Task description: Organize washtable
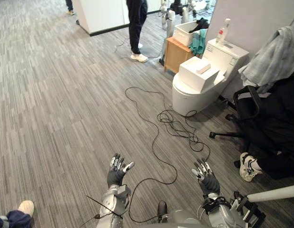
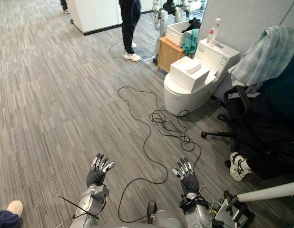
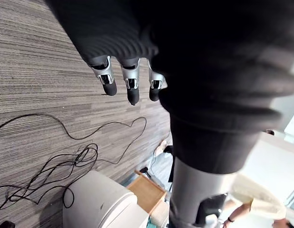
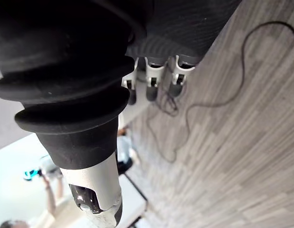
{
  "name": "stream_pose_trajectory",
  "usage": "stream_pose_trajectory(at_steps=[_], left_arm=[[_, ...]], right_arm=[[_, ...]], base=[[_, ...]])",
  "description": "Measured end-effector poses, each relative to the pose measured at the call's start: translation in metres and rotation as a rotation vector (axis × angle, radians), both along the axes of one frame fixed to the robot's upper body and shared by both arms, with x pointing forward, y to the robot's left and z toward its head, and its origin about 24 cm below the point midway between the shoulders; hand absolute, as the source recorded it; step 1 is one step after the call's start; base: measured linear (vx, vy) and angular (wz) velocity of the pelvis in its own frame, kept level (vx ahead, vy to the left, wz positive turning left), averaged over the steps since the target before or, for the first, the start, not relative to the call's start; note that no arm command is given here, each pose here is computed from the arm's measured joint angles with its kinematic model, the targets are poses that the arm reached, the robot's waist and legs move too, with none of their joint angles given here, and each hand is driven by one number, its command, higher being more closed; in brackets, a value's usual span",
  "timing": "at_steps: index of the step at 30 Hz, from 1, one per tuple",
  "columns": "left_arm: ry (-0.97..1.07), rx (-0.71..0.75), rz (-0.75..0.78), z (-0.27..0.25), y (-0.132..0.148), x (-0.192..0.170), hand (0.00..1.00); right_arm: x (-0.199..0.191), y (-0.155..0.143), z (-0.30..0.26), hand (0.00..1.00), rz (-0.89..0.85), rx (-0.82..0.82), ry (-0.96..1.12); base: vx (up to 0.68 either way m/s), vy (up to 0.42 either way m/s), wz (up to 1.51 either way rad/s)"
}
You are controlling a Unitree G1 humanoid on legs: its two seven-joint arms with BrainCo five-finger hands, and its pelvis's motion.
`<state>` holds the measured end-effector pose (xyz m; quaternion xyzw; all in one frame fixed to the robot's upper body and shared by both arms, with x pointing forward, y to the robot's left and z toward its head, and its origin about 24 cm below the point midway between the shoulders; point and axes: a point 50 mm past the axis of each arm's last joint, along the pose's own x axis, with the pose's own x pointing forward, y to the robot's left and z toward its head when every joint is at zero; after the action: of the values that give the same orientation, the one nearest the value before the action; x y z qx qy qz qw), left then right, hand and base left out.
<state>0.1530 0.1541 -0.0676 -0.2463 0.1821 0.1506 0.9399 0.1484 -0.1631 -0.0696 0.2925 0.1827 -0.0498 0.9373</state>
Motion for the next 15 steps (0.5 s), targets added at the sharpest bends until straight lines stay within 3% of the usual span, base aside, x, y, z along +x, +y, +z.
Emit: stream_pose_trajectory(at_steps=[8,15], left_arm=[[-0.039,0.019,-0.013,0.008,0.002,0.005,0.0],[-0.037,0.066,-0.056,0.009,0.005,0.005,0.0]], right_arm=[[-0.009,0.002,-0.007,0.0,-0.016,0.006,0.042],[-0.006,0.005,-0.01,0.0,0.011,-0.01,0.051]], base=[[0.01,0.201,0.17],[-0.01,0.063,0.03]])
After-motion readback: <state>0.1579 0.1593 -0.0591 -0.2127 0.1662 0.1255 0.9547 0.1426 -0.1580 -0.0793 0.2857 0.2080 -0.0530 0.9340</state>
